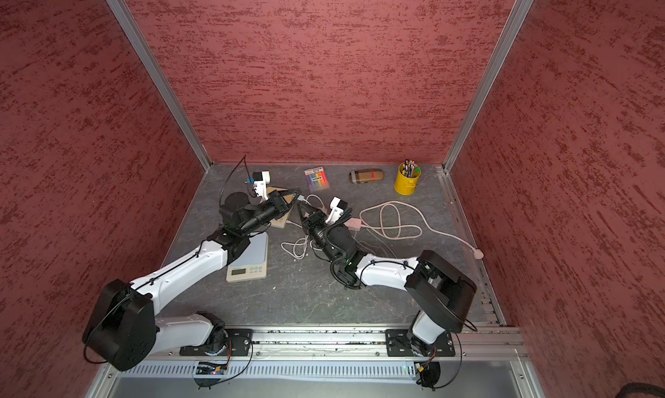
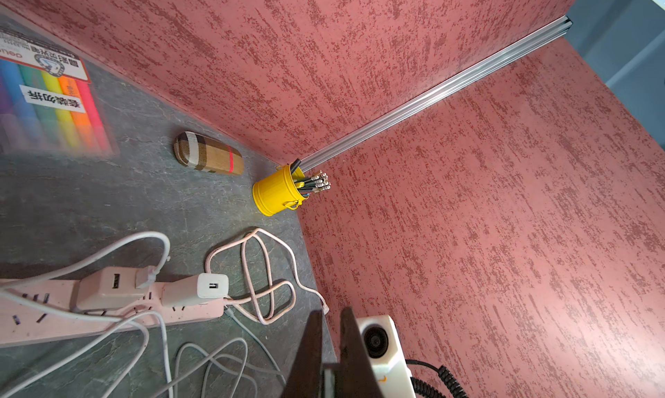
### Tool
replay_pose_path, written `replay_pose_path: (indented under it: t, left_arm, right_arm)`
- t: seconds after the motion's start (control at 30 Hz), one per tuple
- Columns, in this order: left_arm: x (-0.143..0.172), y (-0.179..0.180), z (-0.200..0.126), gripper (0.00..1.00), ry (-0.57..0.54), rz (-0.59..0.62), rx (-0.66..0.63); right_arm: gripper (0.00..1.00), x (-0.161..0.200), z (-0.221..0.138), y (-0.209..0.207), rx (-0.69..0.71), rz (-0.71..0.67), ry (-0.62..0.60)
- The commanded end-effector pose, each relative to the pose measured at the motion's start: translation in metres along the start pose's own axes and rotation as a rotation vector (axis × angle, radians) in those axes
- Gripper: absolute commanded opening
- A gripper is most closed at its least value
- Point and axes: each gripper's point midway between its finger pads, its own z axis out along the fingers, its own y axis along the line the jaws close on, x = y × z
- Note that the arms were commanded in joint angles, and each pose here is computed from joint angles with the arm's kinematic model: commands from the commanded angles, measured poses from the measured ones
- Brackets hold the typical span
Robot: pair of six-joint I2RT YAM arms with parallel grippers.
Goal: Charge the electronic scale
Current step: Adjust the charging cable at the center of the board.
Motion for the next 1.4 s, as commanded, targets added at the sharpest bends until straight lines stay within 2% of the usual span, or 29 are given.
replay_pose_path:
  t: [0.0, 0.07, 0.3, 0.6, 0.73, 0.83, 0.93, 1.17, 1.33, 1.37]
  left_arm:
    - [-0.002, -0.014, -0.005, 0.00, -0.009, -0.012, 0.052]
    - [-0.001, -0.015, -0.007, 0.00, -0.010, -0.015, 0.055]
    - [0.002, -0.018, -0.010, 0.00, 0.009, -0.020, 0.065]
    - [0.008, -0.019, -0.012, 0.00, 0.029, -0.049, 0.082]
    - [0.009, -0.020, -0.014, 0.00, 0.031, -0.056, 0.084]
    - [0.008, -0.021, -0.015, 0.00, 0.028, -0.055, 0.084]
    - [0.009, -0.021, -0.015, 0.00, 0.030, -0.059, 0.086]
    - [0.013, -0.022, -0.015, 0.00, 0.049, -0.066, 0.094]
    - [0.018, -0.014, -0.016, 0.00, 0.059, -0.073, 0.076]
    - [0.018, -0.013, -0.016, 0.04, 0.061, -0.069, 0.077]
  right_arm:
    - [0.37, -0.014, 0.004, 0.035, -0.119, 0.043, -0.059]
    - [0.37, -0.015, 0.005, 0.034, -0.104, 0.027, -0.070]
    - [0.26, -0.022, 0.006, 0.031, -0.091, 0.011, -0.087]
    - [0.21, -0.025, 0.007, 0.029, -0.092, -0.014, -0.099]
    - [0.24, -0.027, 0.008, 0.026, -0.074, -0.027, -0.108]
    - [0.33, -0.028, 0.008, 0.025, -0.074, -0.031, -0.109]
    - [0.33, -0.026, 0.010, 0.025, -0.078, -0.036, -0.100]
    - [0.19, -0.024, 0.013, 0.025, -0.103, -0.040, -0.081]
    - [0.02, -0.017, 0.018, 0.031, -0.127, -0.076, -0.039]
    - [0.00, -0.016, 0.019, 0.033, -0.125, -0.089, -0.030]
